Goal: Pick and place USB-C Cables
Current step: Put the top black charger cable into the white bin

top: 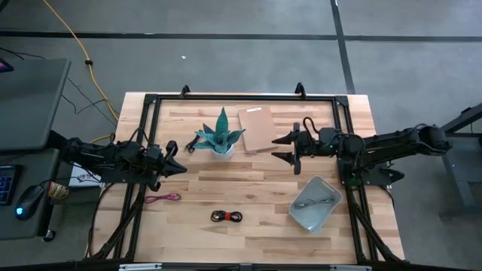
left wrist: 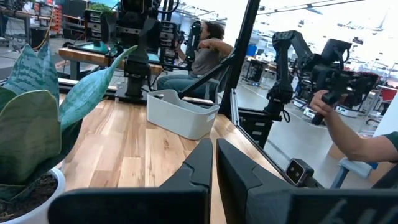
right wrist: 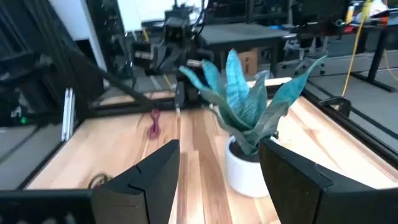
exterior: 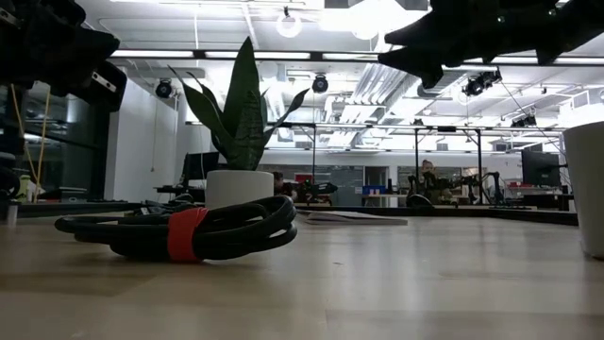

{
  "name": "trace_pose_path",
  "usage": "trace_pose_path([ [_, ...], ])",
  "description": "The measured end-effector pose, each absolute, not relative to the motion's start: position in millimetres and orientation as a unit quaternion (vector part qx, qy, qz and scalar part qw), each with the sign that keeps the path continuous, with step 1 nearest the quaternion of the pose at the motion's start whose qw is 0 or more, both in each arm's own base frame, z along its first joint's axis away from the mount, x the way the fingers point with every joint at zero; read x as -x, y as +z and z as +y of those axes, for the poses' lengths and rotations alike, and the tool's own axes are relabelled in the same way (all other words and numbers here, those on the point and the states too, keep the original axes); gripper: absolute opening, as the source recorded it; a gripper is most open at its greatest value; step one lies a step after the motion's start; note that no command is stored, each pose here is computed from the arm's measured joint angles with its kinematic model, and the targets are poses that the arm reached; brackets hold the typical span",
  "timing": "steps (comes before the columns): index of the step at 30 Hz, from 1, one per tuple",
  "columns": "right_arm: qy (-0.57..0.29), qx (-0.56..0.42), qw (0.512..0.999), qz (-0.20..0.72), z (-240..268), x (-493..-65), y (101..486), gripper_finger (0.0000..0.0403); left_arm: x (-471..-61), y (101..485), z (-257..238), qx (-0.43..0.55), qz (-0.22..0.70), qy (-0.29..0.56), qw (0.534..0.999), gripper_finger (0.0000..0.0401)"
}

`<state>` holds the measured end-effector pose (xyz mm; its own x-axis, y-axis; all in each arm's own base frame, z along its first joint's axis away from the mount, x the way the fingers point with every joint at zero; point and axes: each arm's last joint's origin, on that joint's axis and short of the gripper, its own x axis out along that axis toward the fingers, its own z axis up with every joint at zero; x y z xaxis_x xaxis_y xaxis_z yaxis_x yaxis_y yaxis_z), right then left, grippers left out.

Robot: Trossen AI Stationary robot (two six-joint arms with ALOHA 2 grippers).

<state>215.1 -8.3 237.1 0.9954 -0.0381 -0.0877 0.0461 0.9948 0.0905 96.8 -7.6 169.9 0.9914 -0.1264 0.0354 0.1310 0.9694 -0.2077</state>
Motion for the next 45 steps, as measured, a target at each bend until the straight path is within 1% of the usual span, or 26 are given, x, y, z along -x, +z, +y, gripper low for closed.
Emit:
trace_pose_path([
  [5,-0.022,-0.082,0.996,0.039,-8.2,-215.2,237.7,0.0211,-96.9,173.1,-4.3,0.080,-0.034,-0.010,0.996,0.0003],
  [9,-0.023,-0.092,0.994,0.046,-8.3,-215.0,236.2,0.0211,-96.6,175.8,-2.6,0.103,-0.051,0.019,0.993,0.0003],
  [23,-0.022,-0.088,0.995,0.047,-8.2,-215.0,236.2,0.0211,-95.6,183.5,-2.1,0.110,-0.091,0.020,0.990,0.0003],
  [26,-0.027,-0.079,0.995,0.046,-8.5,-215.0,236.2,0.0211,-93.8,191.2,-0.9,0.100,-0.132,0.037,0.985,0.0003],
  [28,-0.033,-0.076,0.995,0.046,-8.9,-215.0,236.2,0.0211,-91.5,197.9,1.0,0.117,-0.170,0.062,0.976,0.0004],
  [30,-0.036,-0.075,0.996,0.046,-9.1,-215.0,236.2,0.0211,-90.2,202.6,2.5,0.128,-0.180,0.085,0.971,0.0010],
  [32,-0.041,-0.074,0.995,0.045,-9.4,-215.0,236.2,0.0211,-90.5,207.4,3.4,0.130,-0.170,0.104,0.971,0.0024],
  [34,-0.048,-0.074,0.995,0.045,-9.9,-215.0,236.2,0.0211,-94.2,207.4,4.6,0.137,-0.135,0.130,0.973,0.0047],
  [39,-0.053,-0.074,0.995,0.045,-10.1,-215.0,236.2,0.0211,-109.1,211.8,8.1,0.141,-0.040,0.222,0.964,0.0125],
  [42,-0.053,-0.076,0.995,0.045,-10.1,-215.0,236.2,0.0211,-122.8,218.4,12.3,0.128,0.033,0.280,0.951,0.0171],
  [45,-0.053,-0.077,0.995,0.045,-10.1,-215.0,236.2,0.0211,-137.4,222.6,20.3,0.123,0.133,0.331,0.926,0.0207],
])
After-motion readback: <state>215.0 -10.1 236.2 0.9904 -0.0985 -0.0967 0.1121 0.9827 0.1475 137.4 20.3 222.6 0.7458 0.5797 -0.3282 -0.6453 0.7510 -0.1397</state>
